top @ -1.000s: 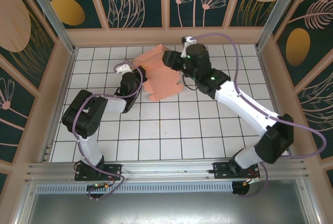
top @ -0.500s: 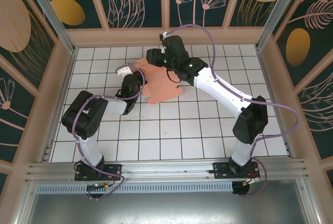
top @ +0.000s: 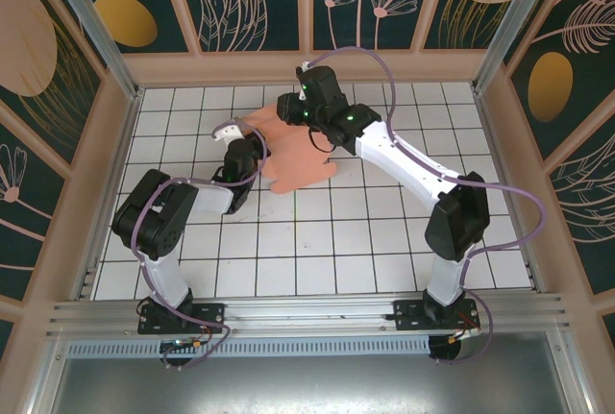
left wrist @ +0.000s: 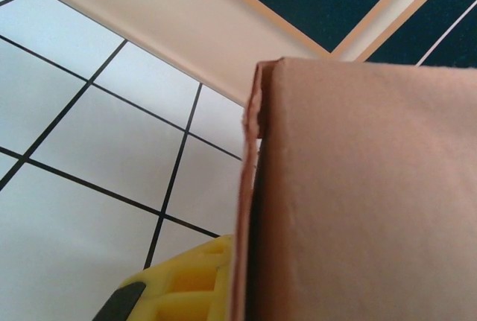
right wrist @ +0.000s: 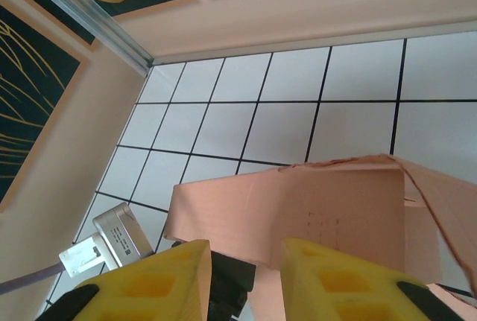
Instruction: Fold the paper box
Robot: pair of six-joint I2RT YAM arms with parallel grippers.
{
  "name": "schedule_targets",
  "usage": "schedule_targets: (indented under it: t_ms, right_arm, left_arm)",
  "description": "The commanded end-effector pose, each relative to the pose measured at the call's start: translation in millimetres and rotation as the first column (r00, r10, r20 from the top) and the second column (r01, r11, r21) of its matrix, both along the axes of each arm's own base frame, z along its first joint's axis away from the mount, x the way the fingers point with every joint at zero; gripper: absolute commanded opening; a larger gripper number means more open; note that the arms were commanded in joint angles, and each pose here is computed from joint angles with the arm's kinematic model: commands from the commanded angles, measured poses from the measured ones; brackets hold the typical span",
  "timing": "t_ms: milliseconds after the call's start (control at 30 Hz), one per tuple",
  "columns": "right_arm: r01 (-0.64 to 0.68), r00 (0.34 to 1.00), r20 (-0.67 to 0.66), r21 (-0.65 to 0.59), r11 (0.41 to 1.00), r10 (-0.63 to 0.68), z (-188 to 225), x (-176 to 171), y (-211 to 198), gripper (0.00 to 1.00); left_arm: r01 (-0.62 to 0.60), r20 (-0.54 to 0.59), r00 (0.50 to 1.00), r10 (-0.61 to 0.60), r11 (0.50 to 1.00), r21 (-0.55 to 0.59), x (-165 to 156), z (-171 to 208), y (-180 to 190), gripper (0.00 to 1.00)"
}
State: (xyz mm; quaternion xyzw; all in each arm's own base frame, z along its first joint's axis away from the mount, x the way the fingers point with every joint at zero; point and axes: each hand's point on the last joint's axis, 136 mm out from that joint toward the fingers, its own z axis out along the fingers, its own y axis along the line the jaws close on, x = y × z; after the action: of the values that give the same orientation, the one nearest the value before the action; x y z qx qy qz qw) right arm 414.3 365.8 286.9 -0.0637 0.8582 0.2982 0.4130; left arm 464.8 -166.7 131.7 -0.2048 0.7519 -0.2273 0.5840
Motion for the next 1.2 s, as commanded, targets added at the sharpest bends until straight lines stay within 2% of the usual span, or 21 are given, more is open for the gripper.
schedule_targets:
  t_ms: [0,500,933,1100,1167]
  right_arm:
    - [0.012,1.0,-0.012,0.015,1.0,-0.012,0.2,8.0,0.2,0.29]
    - [0.008,0.998,-0.058,0.017,1.0,-0.007,-11.4,13.3,-0.1,0.3]
    - [0.035,0.993,-0.117,0.043,0.998,-0.029,-17.1,18.4,-1.4,0.15]
    - [0.033,0.993,-0.119,0.049,0.998,-0.027,-15.8,18.8,-0.8,0.0]
    - [0.031,0.993,-0.117,0.049,0.998,-0.025,-14.7,18.5,-0.3,0.0]
  left_arm:
    - [-0.009,0.043,0.999,0.009,1.0,0.0,-2.2,16.8,1.8,0.0]
    - [-0.005,0.045,0.999,0.005,1.0,-0.003,-2.0,16.2,0.1,0.0]
    - [-0.003,0.05,0.999,0.003,1.0,0.006,-3.6,18.1,0.4,0.0]
    - [-0.002,0.051,0.999,0.002,1.0,0.005,-3.3,18.4,-0.1,0.0]
    - [-0.001,0.049,0.999,0.001,1.0,0.002,-3.3,17.7,-0.3,0.0]
